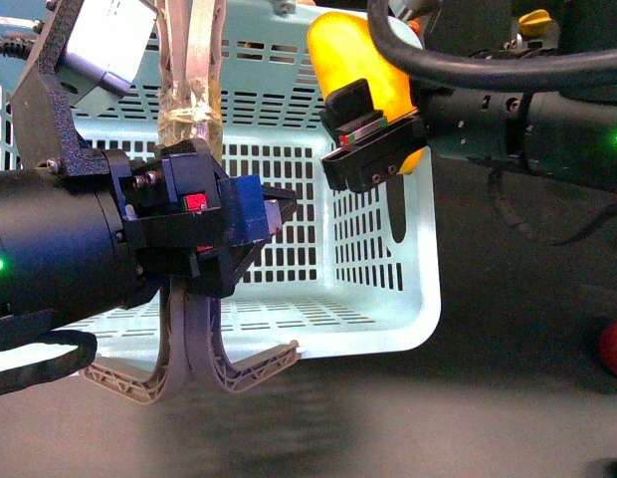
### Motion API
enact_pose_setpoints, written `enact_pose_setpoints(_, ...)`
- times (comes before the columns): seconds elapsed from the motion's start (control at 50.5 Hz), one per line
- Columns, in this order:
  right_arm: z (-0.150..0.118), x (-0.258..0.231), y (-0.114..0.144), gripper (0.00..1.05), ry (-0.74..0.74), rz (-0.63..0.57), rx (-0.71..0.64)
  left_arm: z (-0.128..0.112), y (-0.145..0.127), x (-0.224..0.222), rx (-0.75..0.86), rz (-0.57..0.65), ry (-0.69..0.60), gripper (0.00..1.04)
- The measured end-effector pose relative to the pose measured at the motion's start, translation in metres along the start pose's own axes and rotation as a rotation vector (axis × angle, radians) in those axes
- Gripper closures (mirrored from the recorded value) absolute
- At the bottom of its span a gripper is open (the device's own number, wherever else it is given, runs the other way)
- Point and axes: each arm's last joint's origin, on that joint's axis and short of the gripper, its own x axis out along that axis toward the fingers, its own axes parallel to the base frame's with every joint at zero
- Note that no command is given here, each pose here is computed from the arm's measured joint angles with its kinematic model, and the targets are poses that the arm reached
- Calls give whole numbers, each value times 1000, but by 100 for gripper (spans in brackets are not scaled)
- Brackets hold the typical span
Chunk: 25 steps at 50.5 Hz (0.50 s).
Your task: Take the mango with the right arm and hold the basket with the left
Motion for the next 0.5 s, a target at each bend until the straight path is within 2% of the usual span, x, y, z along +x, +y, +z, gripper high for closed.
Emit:
enact_pose_setpoints(0.178,9,-3,-8,6,-65,-123,42,0,0,0,0,-1,0,88)
enact_pose_setpoints(0.317,21,-35,-23,8,-124,-289,65,-2,0,-1,-8,-4,15,88)
enact_pose_setpoints(0.495,26,-113,-38,8,-160,-532,116,-2,1,-1,-14,14,7,89)
